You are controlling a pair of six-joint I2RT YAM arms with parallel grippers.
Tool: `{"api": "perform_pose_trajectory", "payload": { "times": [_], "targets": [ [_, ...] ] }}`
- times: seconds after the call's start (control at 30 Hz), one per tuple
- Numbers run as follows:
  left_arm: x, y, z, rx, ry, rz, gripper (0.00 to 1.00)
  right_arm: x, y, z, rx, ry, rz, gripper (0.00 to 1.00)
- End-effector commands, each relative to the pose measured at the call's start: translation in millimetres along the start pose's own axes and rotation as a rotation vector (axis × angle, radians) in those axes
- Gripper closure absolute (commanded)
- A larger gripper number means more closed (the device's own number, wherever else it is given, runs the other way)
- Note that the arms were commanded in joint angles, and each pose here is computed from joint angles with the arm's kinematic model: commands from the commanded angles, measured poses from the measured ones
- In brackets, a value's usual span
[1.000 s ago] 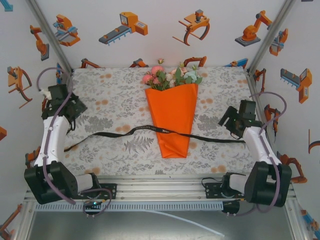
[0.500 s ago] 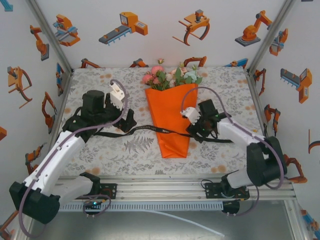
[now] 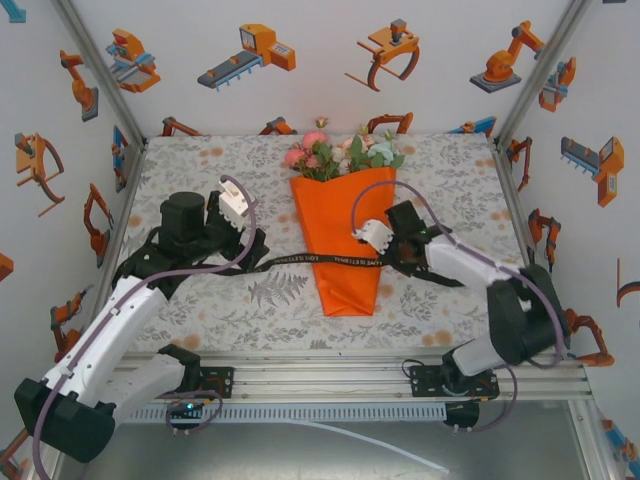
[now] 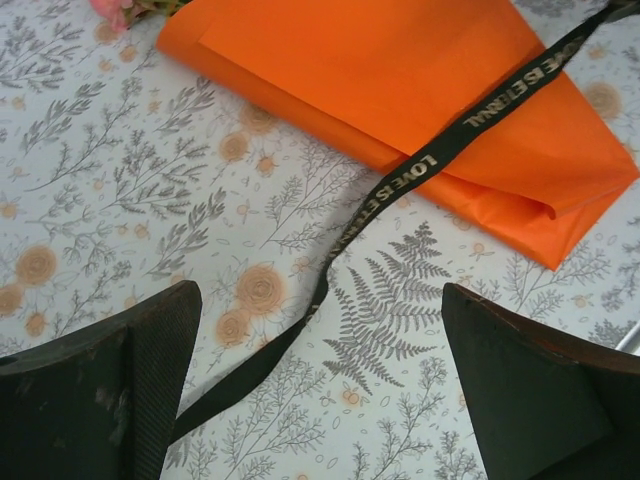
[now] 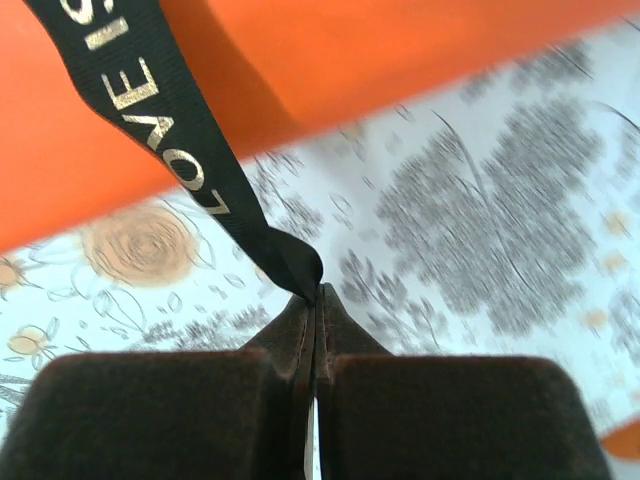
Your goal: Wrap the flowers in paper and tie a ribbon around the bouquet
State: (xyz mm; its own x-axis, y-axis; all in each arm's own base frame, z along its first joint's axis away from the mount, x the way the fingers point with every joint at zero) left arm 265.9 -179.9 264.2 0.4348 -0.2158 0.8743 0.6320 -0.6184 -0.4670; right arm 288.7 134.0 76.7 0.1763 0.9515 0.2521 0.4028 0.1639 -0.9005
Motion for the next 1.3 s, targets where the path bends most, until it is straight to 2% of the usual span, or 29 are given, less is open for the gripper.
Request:
{"api": "perform_pose_trajectory", "payload": {
  "times": [0.0,0.17,0.2,0.23,0.27,0.3,0.33,0.43,0.5,0.57,0.6,0.67,0.73,0.8,0.87,0.93,1.07,1.13,1.27],
  "targets": [
    [6.3,0.1,4.3,0.03,-0.007,-0.041,0.03,-31.1,-38.7,-18.2,-0.239,0.109,0.07,1.0],
    [7.8,2.2,5.0,0.03,-0.062,-0.059,0.03,-69.4,-77.5,-20.8,-0.493,0.275,0.077,1.0],
    [9.4,2.9,4.6,0.025,-0.084,-0.068,0.03,-71.0,-82.7,-24.2,-0.52,0.307,0.076,0.91],
    [10.5,4.2,4.8,0.022,-0.108,-0.072,0.03,-72.7,-86.7,-28.1,-0.543,0.348,0.079,0.69],
    [12.1,5.0,4.8,0.019,-0.144,-0.078,0.03,-71.9,-89.7,-30.1,-0.547,0.385,0.074,0.28],
    [12.9,5.8,4.9,0.016,-0.174,-0.083,0.03,-67.6,-91.3,-28.4,-0.518,0.403,0.053,0.02],
    [12.2,7.8,4.6,0.009,-0.213,-0.083,0.03,-59.4,-93.5,-24.5,-0.47,0.41,0.014,0.01],
    [7.0,16.2,4.5,-0.007,-0.365,-0.069,0.03,-23.9,-115.3,-21.5,-0.383,0.477,-0.209,0.01],
    [-1.3,27.3,7.5,-0.003,-0.517,-0.043,0.03,-0.8,-131.0,-30.1,-0.36,0.625,-0.38,0.01],
    [-17.2,45.3,12.6,0.02,-0.708,0.019,0.03,20.9,-130.9,-37.7,-0.25,0.801,-0.479,0.03],
    [-24.8,55.0,12.3,0.023,-0.774,0.054,0.06,29.5,-125.2,-38.5,-0.188,0.851,-0.482,0.04],
    [-41.7,76.4,15.9,0.071,-0.911,0.124,0.16,33.1,-104.1,-48.7,-0.117,1.045,-0.392,0.04],
    [-51.1,97.2,16.8,0.091,-0.994,0.176,0.2,38.4,-77.6,-53.3,-0.019,1.169,-0.319,0.03],
    [-53.4,119.1,15.7,0.08,-1.034,0.189,0.18,38.3,-52.5,-55.5,0.031,1.235,-0.241,0.04],
    [-53.7,141.9,16.3,0.058,-1.058,0.185,0.1,31.4,-32.1,-58.3,0.022,1.262,-0.201,0.03],
    [-55.5,161.8,16.9,0.041,-1.06,0.198,0.07,28.2,-18.1,-60.5,0.06,1.288,-0.216,0.04],
    [-69.2,193.8,17.2,0.053,-1.03,0.246,0.05,31.8,2.5,-53.4,0.151,1.279,-0.254,0.08],
    [-76.6,210.4,14.1,0.018,-1.041,0.28,0.05,34.3,11.8,-45.9,0.195,1.28,-0.261,0.09],
    [-86.7,229.2,4.4,-0.04,-1.08,0.326,0.05,27.9,20.9,-35.0,0.207,1.286,-0.243,0.1]
  ]
}}
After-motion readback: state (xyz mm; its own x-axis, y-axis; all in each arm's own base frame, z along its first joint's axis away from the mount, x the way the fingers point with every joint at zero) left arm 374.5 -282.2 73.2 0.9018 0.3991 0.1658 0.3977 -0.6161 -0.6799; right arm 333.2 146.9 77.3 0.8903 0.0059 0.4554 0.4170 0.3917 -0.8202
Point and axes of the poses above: each hand's point on the last joint's axis, 136 mm out from that joint toward the fingers, its own y axis out along the fingers, its own z axis along the line the jaws close on, x = y × z, the point moved 1 cm from there along -y, back along the fingers, and after that the axes turned 15 degrees about -y, right-handed, at the moved point
